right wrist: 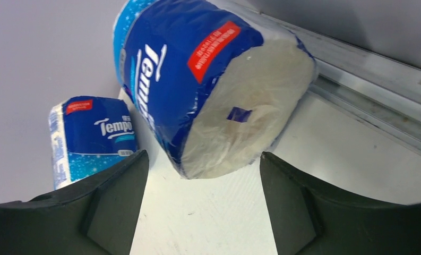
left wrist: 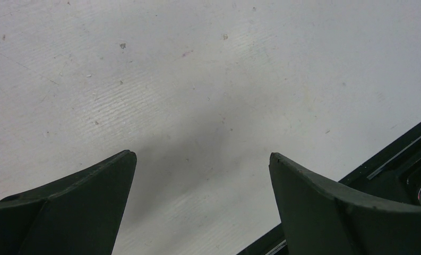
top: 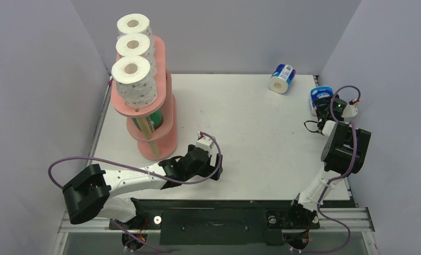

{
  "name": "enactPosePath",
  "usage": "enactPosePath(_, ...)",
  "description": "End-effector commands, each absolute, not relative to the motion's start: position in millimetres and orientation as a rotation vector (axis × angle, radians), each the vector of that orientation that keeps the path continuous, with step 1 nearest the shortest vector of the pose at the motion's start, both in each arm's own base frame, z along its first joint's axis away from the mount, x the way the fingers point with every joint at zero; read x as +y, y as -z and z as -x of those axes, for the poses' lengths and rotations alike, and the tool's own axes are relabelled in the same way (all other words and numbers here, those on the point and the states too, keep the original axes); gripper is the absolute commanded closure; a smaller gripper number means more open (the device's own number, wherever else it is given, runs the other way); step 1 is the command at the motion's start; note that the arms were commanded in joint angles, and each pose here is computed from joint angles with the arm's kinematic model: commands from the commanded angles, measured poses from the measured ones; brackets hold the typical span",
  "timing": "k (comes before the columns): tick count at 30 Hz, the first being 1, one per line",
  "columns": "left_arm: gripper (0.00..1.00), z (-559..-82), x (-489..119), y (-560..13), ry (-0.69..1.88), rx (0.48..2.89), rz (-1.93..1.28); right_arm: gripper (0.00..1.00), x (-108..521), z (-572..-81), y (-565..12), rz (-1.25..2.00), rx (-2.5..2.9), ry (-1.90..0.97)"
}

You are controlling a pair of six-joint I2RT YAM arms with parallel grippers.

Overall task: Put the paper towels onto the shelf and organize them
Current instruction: Pick up the paper towel from the corner of the board.

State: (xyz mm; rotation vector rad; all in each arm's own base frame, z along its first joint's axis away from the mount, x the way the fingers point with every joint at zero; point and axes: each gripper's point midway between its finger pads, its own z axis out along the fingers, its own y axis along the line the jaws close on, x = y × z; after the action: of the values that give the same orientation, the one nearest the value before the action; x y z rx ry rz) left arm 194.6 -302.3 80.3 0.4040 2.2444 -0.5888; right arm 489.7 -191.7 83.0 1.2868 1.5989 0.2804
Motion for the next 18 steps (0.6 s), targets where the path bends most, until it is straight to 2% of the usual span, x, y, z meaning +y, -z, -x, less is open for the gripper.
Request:
enactPosePath(1,0.04,-205,-314,-96,0.650,2.190,-0.387,0.29,-192,-506,-117,-1.217,1.477,-0.313)
enactPosePath(4,0.04,-208,-313,-94,0.649,2.195,-0.381,0.32,-192,-508,-122,-1.208,1.465,-0.313)
enactPosePath(18,0.04,-210,-314,-87,0.641,2.220,-0.370,0.33,-208,-513,-114,-1.200,1.507,-0.223)
